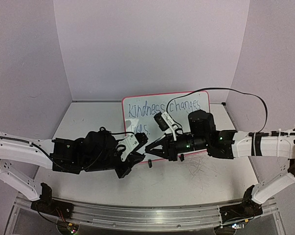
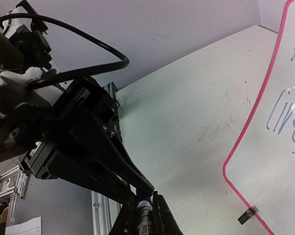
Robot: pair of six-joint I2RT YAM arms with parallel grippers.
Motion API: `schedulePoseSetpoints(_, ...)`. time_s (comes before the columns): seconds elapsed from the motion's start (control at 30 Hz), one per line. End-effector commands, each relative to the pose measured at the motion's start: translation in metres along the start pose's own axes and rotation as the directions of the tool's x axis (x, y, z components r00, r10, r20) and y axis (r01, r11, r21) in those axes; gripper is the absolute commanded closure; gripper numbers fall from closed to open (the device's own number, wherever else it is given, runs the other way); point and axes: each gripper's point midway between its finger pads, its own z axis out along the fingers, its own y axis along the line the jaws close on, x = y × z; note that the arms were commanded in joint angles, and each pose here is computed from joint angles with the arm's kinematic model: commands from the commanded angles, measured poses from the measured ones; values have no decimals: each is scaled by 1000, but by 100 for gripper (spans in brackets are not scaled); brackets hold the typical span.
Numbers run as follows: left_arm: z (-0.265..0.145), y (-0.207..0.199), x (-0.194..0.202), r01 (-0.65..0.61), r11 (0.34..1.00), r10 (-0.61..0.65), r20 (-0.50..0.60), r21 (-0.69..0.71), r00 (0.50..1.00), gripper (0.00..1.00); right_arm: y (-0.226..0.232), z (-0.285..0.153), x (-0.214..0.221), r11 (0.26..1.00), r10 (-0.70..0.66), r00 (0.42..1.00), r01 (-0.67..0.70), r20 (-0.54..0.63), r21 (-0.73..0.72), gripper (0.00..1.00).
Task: Write a sentence on the whiteboard
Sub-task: Insert the pen cap into the whiteboard marker.
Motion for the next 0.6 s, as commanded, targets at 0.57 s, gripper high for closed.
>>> schedulePoseSetpoints(0.57, -18, 21, -126, -86, 932, 192, 279, -351, 941, 100, -8, 70, 55, 944, 329, 924, -321, -195, 68, 100)
